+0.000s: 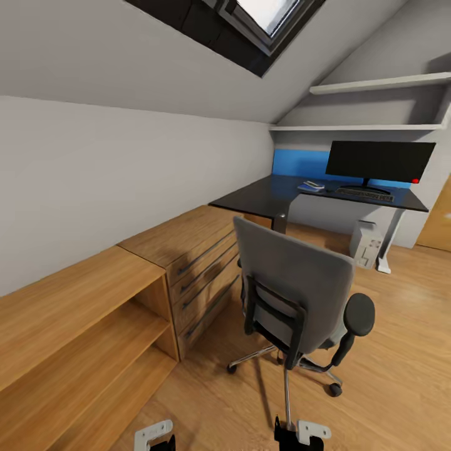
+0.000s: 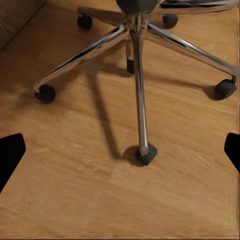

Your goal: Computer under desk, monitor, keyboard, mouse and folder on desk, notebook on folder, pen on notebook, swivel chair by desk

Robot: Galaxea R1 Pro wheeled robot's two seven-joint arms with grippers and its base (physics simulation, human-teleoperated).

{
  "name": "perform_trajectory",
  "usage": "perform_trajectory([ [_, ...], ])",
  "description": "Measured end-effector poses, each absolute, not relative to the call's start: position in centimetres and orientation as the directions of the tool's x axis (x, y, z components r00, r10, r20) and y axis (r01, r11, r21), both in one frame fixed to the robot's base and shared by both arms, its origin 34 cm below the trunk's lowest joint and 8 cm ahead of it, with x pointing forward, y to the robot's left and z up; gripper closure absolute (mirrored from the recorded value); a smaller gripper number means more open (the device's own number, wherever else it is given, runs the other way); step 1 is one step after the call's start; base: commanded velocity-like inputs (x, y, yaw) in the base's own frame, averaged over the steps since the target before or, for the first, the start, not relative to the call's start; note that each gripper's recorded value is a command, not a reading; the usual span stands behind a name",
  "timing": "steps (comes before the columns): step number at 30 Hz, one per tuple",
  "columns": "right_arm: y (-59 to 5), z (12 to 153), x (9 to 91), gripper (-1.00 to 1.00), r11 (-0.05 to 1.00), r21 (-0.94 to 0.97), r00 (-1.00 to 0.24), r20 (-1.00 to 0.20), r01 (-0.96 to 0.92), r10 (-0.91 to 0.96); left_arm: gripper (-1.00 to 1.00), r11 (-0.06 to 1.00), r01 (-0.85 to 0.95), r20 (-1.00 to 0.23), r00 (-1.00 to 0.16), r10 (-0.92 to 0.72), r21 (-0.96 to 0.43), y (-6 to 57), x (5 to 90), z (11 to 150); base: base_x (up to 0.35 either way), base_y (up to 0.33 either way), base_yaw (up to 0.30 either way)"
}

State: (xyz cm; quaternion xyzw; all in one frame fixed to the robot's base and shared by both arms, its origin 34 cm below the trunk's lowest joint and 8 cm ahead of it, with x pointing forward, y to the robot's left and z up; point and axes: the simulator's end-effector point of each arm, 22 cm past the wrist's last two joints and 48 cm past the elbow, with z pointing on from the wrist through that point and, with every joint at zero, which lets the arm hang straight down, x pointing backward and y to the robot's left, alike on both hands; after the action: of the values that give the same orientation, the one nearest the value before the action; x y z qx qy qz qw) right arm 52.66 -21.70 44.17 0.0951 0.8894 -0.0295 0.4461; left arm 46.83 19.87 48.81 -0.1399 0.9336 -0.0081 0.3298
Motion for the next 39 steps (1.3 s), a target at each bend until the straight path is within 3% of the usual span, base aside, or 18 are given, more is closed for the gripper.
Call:
perform_trajectory([
  [11,-21.64,44.17,52.67,-1.00,0.981,0.031,-0.584,-0.800,0.191,0.139,-1.00,0.961,-0.256,-0.613,-0.744,-0.266,-0.107,19.89,46.82,48.79,-0.205,0.270,-0.299],
  [39,-21.54,44.21,52.69,-1.00,0.982,0.031,-0.584,-0.801,0.185,0.135,-1.00,0.961,-0.257,-0.612,-0.745,-0.266,-0.106,19.86,46.74,48.74,-0.004,0.005,-0.300],
])
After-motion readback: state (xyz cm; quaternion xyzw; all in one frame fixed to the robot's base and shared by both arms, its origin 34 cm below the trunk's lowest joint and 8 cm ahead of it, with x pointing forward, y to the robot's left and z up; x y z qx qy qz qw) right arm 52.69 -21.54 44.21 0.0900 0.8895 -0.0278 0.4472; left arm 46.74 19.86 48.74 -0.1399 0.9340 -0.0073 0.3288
